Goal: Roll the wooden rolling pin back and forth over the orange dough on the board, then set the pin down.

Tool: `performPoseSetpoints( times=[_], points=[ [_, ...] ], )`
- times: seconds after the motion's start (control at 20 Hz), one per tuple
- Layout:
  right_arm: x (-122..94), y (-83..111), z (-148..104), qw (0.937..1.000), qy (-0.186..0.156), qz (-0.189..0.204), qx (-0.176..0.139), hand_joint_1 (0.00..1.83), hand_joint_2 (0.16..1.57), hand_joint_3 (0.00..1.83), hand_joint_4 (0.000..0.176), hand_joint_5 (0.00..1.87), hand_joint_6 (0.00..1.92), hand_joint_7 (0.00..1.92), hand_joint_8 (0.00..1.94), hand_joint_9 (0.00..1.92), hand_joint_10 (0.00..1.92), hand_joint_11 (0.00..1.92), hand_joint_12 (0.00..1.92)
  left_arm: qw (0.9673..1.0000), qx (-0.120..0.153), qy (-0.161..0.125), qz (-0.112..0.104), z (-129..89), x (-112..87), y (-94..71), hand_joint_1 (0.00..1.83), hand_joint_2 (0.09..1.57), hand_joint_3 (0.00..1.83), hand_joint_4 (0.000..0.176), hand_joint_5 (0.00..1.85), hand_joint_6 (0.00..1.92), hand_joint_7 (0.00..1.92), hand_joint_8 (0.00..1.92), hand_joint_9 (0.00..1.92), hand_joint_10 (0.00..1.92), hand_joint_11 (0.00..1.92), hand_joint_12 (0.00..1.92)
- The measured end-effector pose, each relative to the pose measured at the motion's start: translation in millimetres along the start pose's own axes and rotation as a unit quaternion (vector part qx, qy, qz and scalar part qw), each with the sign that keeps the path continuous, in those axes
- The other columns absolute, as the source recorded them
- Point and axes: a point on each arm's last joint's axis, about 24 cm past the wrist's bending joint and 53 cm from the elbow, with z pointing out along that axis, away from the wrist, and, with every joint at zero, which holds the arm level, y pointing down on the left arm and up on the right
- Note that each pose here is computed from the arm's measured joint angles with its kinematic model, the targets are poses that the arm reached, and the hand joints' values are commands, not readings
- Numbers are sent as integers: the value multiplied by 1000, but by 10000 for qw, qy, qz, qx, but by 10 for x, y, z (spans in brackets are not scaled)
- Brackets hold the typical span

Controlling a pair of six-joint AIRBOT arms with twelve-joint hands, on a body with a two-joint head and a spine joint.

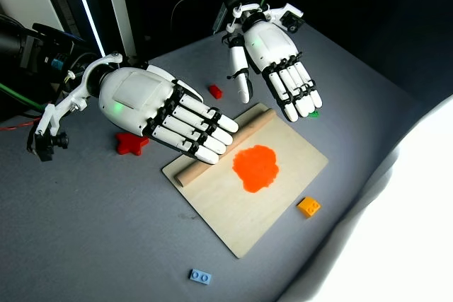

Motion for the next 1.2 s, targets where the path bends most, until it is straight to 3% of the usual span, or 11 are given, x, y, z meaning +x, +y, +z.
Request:
performPoseSetpoints(
  times=[0.3, 0.45, 0.7, 1.05, 1.1, 1.2],
  points=[
    [146, -66, 4, 9998, 143, 116, 94, 0, 1571, 49, 0, 86, 9, 79, 5, 32, 3, 9, 5, 9999, 136, -51, 35, -18, 168, 34, 0, 1493, 20, 0, 37, 10, 46, 8, 35, 7, 20, 16],
    [356, -193, -3, 9992, 322, 98, 215, 0, 1571, 47, 0, 81, 5, 81, 4, 29, 1, 13, 9, 9997, 130, -179, 56, -14, 199, 100, 0, 1498, 20, 0, 26, 4, 31, 0, 30, 4, 10, 15],
    [434, -75, 38, 9996, 158, 34, -214, 0, 1571, 56, 0, 50, 1, 47, 1, 9, 2, 6, 9, 9994, 271, -166, 100, -12, 311, 106, 0, 1502, 17, 0, 30, 5, 51, 8, 37, 5, 0, 15],
    [530, -203, 119, 9998, 153, 50, -106, 0, 1571, 56, 0, 92, 11, 89, 8, 44, 10, 16, 33, 9994, 268, -201, 40, 29, 442, 166, 0, 1508, 13, 0, 51, 10, 48, 5, 36, 5, 14, 6],
    [574, -224, 137, 9997, 211, 77, -101, 0, 1571, 54, 0, 92, 2, 82, 3, 57, 0, 0, 194, 9994, 280, -202, 39, 42, 472, 162, 0, 1503, 9, 0, 27, 0, 25, 0, 27, 1, 23, 12],
    [616, -245, 142, 9995, 281, 88, -67, 0, 1571, 54, 0, 92, 2, 82, 3, 57, 0, 0, 194, 9994, 278, -188, 28, 49, 502, 167, 0, 1503, 9, 0, 27, 0, 25, 0, 27, 1, 23, 12]
  ],
)
